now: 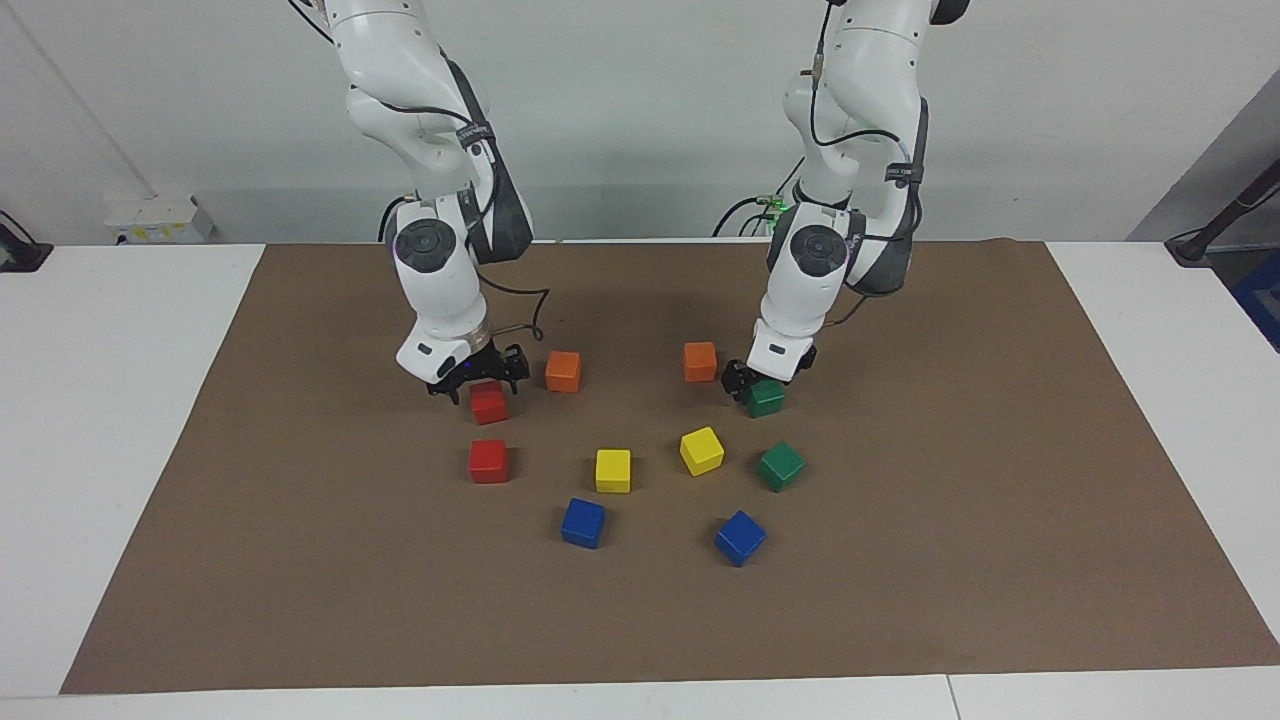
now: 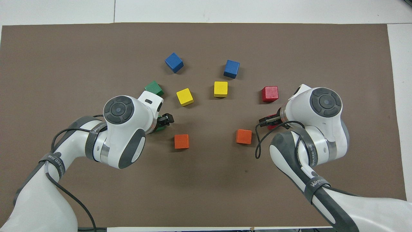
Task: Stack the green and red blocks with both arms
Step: 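Close the left gripper on green while the right gripper grips red, then carry the green cube outward with the left gripper while the right carries red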
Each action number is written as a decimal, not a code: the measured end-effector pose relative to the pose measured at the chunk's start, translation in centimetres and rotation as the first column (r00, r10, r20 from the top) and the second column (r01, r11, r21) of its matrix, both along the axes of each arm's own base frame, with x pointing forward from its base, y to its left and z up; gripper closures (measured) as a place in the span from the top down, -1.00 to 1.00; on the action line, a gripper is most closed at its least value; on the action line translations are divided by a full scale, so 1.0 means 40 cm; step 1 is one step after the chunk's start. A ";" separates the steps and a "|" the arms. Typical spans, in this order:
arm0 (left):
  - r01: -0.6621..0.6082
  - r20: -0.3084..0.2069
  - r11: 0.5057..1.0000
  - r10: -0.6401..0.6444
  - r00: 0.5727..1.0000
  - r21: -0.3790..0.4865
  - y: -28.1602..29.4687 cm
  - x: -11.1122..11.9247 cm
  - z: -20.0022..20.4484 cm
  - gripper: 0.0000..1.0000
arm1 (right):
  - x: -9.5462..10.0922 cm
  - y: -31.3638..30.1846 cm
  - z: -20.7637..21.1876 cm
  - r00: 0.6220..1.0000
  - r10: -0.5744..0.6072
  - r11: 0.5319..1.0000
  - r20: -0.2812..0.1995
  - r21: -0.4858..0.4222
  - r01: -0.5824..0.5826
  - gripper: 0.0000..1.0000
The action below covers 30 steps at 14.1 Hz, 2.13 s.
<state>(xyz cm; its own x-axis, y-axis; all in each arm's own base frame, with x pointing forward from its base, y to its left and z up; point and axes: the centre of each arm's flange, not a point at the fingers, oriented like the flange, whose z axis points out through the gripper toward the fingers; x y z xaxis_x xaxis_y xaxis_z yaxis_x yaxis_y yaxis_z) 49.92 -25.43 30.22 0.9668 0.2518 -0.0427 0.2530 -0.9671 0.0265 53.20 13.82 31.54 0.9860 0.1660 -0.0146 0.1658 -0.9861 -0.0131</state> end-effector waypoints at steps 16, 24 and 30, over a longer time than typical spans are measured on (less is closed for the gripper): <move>0.173 -0.068 0.985 -0.173 0.983 -0.015 0.512 0.142 0.224 0.10 | 0.028 -0.013 0.093 0.997 -0.080 0.997 -0.018 -0.010 0.080 0.10; 0.340 -0.051 0.939 -0.343 0.938 -0.048 0.733 0.128 0.190 0.10 | 0.097 -0.347 0.241 0.973 -0.230 0.973 0.030 -0.001 0.230 0.10; 0.345 -0.053 0.937 -0.347 0.936 -0.047 0.725 0.094 0.119 0.10 | 0.110 -0.429 0.146 0.991 -0.134 0.991 -0.017 -0.003 0.134 0.10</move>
